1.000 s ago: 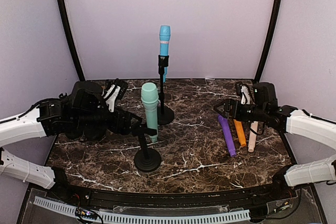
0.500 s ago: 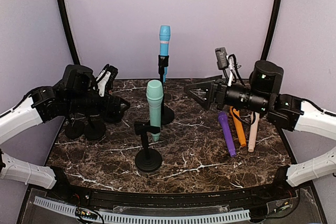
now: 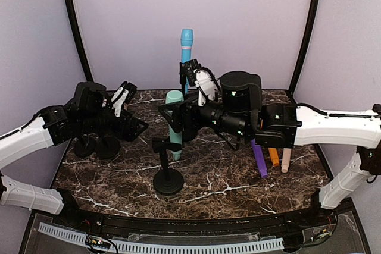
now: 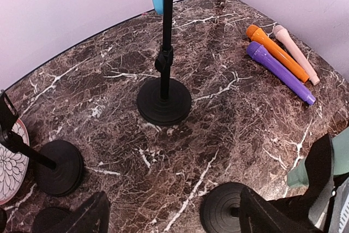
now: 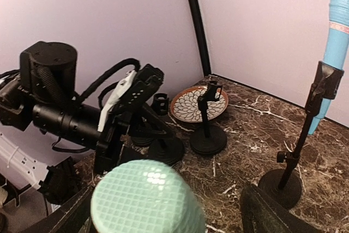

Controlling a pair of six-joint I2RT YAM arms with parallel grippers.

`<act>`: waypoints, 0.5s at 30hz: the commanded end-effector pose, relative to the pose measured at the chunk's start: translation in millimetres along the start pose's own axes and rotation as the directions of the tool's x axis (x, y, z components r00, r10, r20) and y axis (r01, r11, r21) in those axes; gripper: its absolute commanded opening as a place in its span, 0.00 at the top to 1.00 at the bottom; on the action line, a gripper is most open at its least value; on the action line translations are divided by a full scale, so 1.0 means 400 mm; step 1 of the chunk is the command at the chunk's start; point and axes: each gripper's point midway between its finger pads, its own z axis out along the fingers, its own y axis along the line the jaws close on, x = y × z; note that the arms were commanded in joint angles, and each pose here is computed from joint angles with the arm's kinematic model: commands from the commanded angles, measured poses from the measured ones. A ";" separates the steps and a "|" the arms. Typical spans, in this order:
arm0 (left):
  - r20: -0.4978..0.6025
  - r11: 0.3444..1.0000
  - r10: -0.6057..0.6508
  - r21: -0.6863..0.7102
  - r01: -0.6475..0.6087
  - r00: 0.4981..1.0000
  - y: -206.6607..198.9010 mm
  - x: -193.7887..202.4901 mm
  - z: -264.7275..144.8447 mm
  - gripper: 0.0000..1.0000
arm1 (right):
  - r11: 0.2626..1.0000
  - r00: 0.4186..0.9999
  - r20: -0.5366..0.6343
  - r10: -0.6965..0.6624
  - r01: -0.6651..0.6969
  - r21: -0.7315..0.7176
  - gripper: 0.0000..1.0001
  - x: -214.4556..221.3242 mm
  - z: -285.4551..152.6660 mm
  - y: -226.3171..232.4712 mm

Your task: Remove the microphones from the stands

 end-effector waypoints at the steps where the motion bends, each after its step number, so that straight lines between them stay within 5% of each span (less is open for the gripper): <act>1: 0.076 0.995 0.100 -0.028 -0.098 0.992 0.012 -0.004 -0.002 0.16 | 0.995 0.998 0.057 -0.021 0.015 0.103 0.17 -0.062 0.000 -0.020; 11: 0.007 0.975 0.169 -0.148 -0.166 0.986 0.068 0.053 0.020 0.17 | 0.995 0.995 0.068 -0.072 0.066 0.079 0.60 -0.061 -0.004 -0.019; 15: 0.010 0.975 0.180 -0.132 -0.178 0.984 0.061 0.052 0.019 0.17 | 0.995 0.992 0.081 -0.094 0.095 -0.009 0.68 -0.063 -0.010 -0.023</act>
